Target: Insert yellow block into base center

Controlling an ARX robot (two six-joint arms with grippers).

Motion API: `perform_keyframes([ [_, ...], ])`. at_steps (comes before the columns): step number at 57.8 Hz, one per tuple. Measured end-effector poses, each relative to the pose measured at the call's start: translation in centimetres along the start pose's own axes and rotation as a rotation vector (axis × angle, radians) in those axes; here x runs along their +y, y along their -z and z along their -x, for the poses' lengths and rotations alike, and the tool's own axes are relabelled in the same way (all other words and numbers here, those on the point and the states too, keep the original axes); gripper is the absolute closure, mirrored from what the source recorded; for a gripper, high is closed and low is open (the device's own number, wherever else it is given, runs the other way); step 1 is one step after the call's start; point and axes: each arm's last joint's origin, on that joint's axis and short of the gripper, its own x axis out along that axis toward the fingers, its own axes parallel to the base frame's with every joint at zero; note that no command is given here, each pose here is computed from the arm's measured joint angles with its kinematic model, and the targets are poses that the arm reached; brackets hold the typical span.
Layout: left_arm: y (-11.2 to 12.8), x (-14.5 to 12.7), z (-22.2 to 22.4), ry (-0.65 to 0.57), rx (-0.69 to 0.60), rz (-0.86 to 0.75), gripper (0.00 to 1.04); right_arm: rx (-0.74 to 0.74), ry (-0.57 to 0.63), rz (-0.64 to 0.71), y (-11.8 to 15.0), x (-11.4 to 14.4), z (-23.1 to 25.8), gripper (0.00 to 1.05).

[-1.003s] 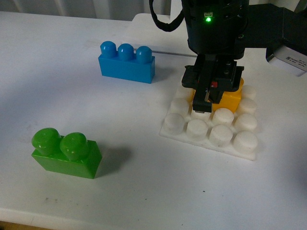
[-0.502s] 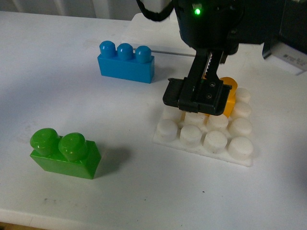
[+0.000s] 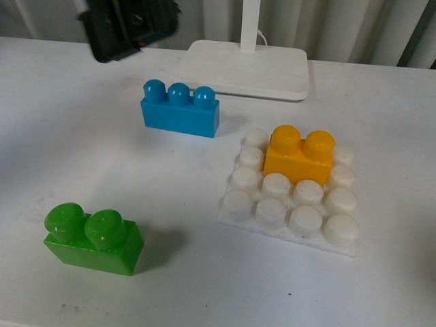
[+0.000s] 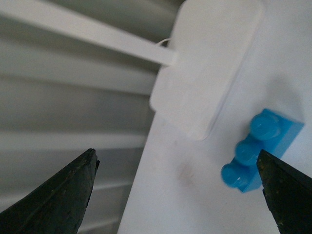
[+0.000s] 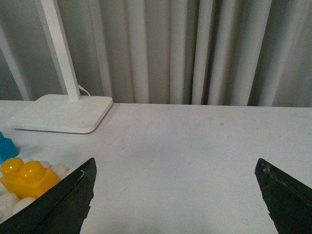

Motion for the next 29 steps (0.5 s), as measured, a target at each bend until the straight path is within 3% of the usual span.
perform_keyframes([
  [14,5.4,-1.6,8.5,-0.266,0.068,0.381,0.06,0.000,0.000,0.000,0.0,0.0,0.0,0.09],
  [23,8.3,-5.1,13.2,-0.397,0.159,0.686,0.06,0.000,0.000,0.000,0.0,0.0,0.0,0.09],
  [29,9.6,-8.0,14.8,-0.421,0.181,0.938,0.06,0.000,0.000,0.000,0.0,0.0,0.0,0.09],
])
